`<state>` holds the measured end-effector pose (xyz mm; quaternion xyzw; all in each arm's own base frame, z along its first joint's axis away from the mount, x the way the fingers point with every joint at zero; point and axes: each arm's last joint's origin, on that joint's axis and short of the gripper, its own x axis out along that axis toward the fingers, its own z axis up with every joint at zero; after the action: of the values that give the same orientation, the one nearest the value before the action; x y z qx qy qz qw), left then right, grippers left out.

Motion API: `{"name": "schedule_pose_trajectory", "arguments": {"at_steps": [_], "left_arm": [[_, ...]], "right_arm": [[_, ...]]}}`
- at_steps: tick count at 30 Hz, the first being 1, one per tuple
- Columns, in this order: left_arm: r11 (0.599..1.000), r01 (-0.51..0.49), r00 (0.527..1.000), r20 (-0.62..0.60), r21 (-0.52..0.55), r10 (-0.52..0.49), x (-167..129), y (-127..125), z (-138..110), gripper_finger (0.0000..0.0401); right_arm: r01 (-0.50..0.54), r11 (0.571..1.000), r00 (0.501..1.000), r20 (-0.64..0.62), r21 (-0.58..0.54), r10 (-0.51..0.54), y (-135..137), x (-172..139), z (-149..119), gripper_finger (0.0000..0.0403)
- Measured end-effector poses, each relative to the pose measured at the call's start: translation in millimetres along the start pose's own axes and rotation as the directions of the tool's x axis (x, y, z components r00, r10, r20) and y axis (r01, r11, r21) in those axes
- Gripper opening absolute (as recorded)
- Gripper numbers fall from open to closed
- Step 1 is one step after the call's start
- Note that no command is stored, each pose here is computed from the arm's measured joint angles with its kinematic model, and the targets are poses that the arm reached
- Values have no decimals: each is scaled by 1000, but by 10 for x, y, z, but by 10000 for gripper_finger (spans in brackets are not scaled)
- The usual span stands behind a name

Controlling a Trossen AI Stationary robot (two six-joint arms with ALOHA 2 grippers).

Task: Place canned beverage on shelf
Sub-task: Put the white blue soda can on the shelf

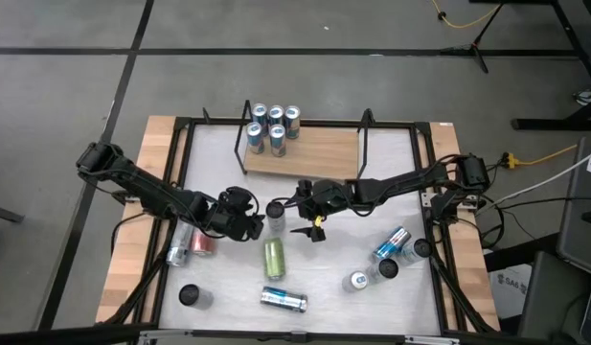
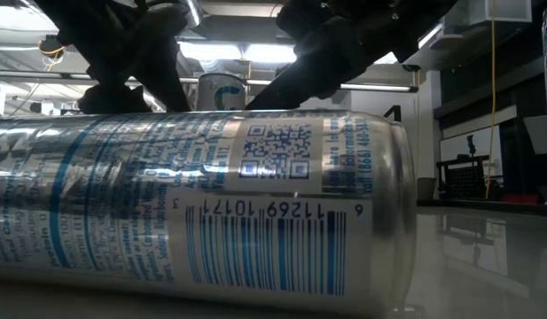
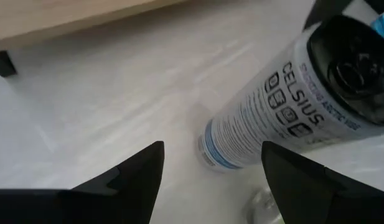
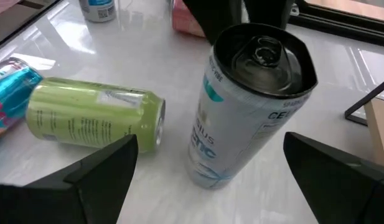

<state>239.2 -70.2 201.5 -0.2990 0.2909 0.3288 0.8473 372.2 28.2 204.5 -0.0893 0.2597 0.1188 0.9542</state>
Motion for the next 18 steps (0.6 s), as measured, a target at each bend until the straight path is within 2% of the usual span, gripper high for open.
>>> {"name": "schedule_pose_trajectory", "arguments": {"at_steps": [11, 18], "left_arm": [[999, -41, 998, 56, -24, 43, 46, 39, 79, 263], [995, -93, 990, 103, 18, 91, 101, 92, 172, 263]], "right_arm": [[-94, 996, 995, 20, -1, 94, 27, -1, 6, 392], [-129, 992, 991, 25, -4, 129, 37, -3, 6, 392]]}}
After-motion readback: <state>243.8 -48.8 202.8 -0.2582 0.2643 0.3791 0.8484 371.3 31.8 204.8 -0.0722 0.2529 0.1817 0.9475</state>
